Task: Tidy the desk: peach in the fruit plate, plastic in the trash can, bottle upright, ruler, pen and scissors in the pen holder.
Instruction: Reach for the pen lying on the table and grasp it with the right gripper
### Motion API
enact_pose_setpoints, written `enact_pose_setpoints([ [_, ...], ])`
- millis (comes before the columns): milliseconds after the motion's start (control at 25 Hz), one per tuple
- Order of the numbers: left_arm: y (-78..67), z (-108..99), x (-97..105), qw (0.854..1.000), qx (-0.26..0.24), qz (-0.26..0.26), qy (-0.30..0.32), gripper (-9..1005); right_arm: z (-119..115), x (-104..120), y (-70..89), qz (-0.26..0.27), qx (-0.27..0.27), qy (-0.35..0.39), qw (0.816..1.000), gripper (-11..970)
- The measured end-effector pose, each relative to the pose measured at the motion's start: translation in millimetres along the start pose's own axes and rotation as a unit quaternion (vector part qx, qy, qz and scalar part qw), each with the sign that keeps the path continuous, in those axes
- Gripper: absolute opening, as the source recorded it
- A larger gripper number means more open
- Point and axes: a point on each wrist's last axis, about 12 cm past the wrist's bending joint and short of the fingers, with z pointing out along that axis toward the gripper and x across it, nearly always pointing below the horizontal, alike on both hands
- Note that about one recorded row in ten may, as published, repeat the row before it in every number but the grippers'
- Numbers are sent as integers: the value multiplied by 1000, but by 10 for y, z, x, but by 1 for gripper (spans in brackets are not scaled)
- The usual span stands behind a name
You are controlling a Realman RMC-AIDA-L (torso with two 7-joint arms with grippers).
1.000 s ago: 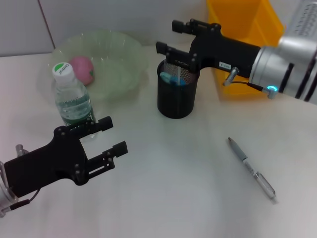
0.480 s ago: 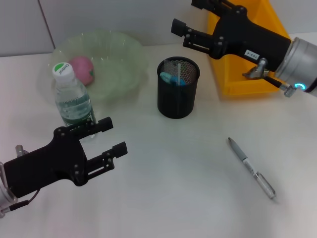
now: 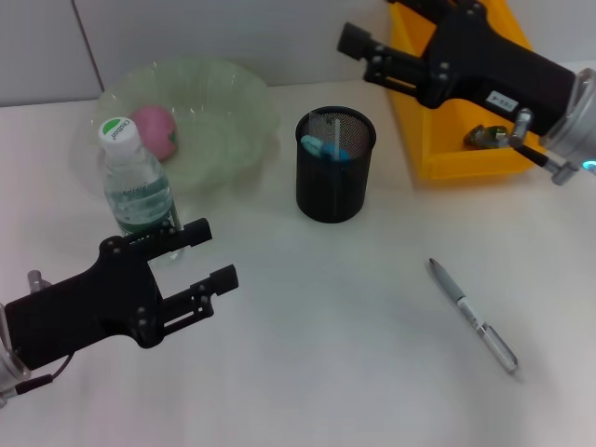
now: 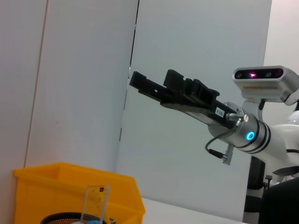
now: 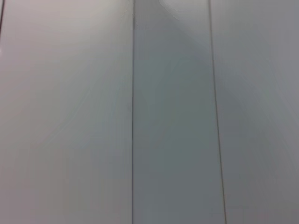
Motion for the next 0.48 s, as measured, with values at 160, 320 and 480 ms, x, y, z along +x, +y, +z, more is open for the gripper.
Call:
enact_pose_setpoints([
  [160,19,-15,-23,1000,2,-10,3,644,-147,-108,-114,50,2,58,997,827],
  [320,23,-12,-43,1000,15,-12,11,644,-232,-212,-148,68,4,105,992,827],
  [480,15,2,-60,999,26,-3,18,644,-258,-415,-118,71,-4,183,981,827],
])
